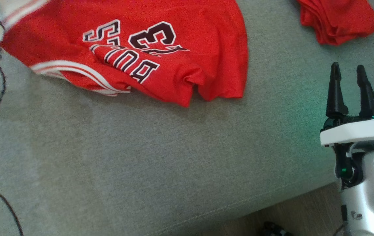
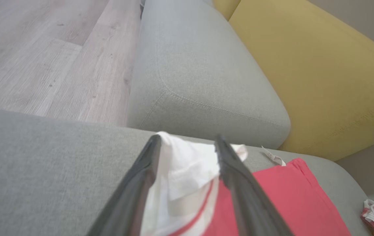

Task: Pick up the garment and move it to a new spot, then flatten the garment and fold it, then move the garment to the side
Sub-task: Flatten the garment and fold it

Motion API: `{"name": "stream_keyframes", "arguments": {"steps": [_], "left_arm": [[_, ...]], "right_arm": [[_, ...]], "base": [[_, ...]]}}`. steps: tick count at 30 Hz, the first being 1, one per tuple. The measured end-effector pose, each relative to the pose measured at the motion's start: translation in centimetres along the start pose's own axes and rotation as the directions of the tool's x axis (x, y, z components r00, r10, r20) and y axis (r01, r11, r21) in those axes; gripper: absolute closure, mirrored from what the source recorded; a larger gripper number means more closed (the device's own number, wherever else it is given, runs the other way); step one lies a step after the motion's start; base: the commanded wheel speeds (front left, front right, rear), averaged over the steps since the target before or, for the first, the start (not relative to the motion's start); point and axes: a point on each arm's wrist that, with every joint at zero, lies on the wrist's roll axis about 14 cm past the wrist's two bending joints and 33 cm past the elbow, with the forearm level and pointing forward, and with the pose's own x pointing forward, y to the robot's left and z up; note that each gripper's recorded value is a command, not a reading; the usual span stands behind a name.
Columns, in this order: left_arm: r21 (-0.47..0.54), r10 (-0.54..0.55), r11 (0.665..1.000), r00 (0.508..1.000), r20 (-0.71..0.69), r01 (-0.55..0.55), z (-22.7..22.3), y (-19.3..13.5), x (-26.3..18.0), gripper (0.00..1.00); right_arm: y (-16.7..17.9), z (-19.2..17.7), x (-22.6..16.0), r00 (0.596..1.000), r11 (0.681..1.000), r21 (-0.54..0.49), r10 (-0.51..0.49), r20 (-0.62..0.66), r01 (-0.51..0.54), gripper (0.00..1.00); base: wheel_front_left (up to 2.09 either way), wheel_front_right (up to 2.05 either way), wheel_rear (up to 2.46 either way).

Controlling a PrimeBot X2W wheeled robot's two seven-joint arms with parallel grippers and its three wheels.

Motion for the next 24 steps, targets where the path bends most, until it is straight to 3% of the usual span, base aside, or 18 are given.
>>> {"name": "stream_keyframes", "arguments": {"steps": [4,8,12,16,22,24], "left_arm": [[0.005,-0.015,1.000,1.000,-0.012,0.015,-0.8,-0.6,-0.8,0.00],[0.034,-0.073,0.997,0.996,0.055,0.071,1.4,-3.2,-2.4,0.00],[0.084,-0.156,0.986,0.982,0.107,0.147,2.2,-5.8,-5.4,0.00],[0.135,-0.201,0.974,0.970,0.138,0.183,0.3,-6.4,-9.2,0.00],[0.282,-0.125,0.958,0.964,0.235,0.056,-2.9,-5.2,-14.8,0.00],[0.263,-0.085,0.965,0.965,0.249,0.017,-4.0,-4.8,-16.4,0.00]], "right_arm": [[0.6,-0.2,0.0,1.000,1.000,0.010,0.014,-0.003,-0.014,0.00],[1.6,0.8,-0.2,0.999,0.999,0.024,0.044,0.024,-0.045,0.00],[2.9,2.2,-0.6,0.995,0.996,0.028,0.084,0.061,-0.085,0.00],[3.6,1.7,-2.1,0.993,0.993,0.039,0.105,0.045,-0.107,0.00],[5.2,0.4,-3.3,0.988,0.987,0.041,0.156,0.007,-0.156,0.00],[6.1,0.4,-3.2,0.983,0.983,0.030,0.183,0.001,-0.183,0.00]], "base": [[0.00,0.00,0.00],[0.00,0.00,0.00],[0.00,0.00,0.00],[0.00,0.00,0.00],[0.00,0.00,0.00],[0.00,0.00,0.00]]}}
